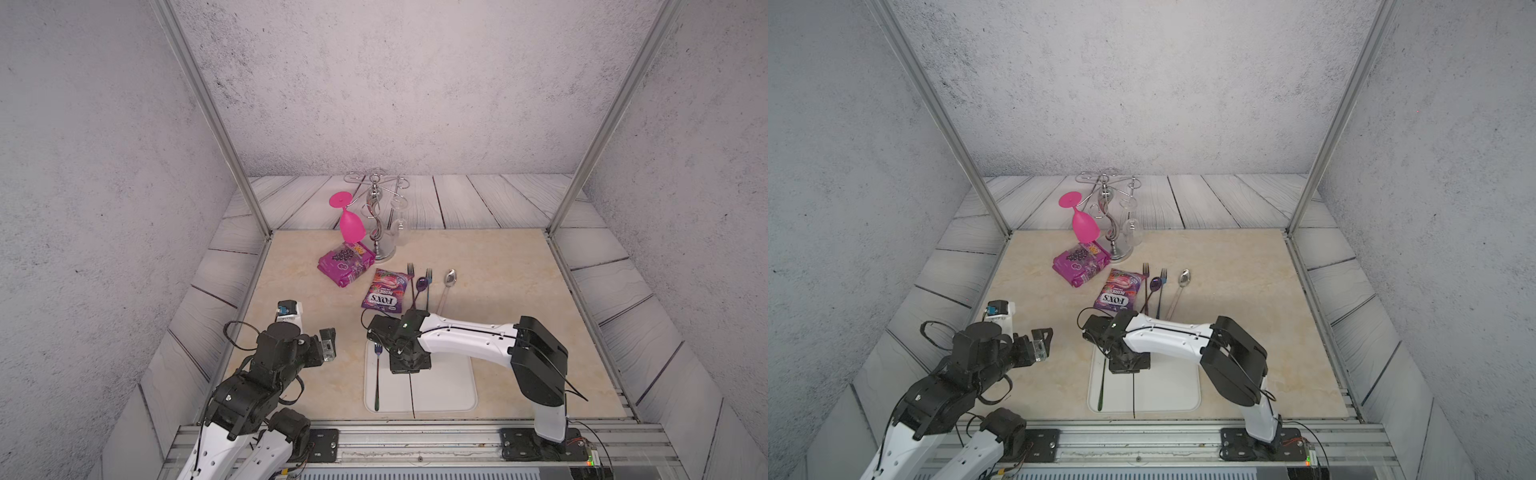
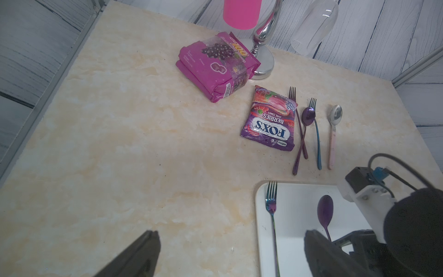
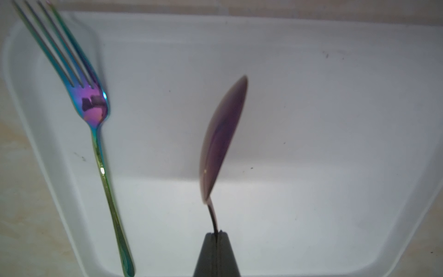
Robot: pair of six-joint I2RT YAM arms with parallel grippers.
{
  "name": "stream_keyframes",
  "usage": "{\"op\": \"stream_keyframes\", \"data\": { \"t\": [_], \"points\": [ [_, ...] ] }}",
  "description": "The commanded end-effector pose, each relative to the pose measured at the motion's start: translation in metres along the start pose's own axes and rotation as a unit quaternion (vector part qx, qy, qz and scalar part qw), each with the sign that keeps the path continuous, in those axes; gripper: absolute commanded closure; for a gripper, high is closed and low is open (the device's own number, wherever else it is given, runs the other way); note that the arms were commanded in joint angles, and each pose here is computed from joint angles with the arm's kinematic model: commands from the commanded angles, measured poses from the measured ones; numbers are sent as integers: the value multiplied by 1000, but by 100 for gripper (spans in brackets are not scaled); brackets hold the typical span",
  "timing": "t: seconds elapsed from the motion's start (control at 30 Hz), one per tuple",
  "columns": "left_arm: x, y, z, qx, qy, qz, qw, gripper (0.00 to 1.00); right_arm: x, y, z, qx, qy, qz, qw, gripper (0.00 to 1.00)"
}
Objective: Set the spoon and fork side by side
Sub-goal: Place the spoon on the tray.
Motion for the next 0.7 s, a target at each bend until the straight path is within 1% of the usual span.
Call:
{"op": "stream_keyframes", "data": {
  "t": [0.0,0.23,0.67],
  "points": [
    [-3,0,3,-3,-12,-6,1000,0,-3,0,3,4,-3,-23,1000,100],
    [-3,-1,2,-3,-13,-9,1000,0,6,13,10,7,-2,-31,999,100],
    [-4,-3,2,-2,-13,-15,1000,0,19,15,25,27,-7,-55,998,100]
  ]
}}
Point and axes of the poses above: each gripper's point midway between its finger pads, its own x axis out along the fingers, its own y axis along the line the jaws close on, z = x × y, the point moved 1 cm from there along -x, back along the fingers, and after that the axes turned 1 degree about -x, right-handed, at the moved point
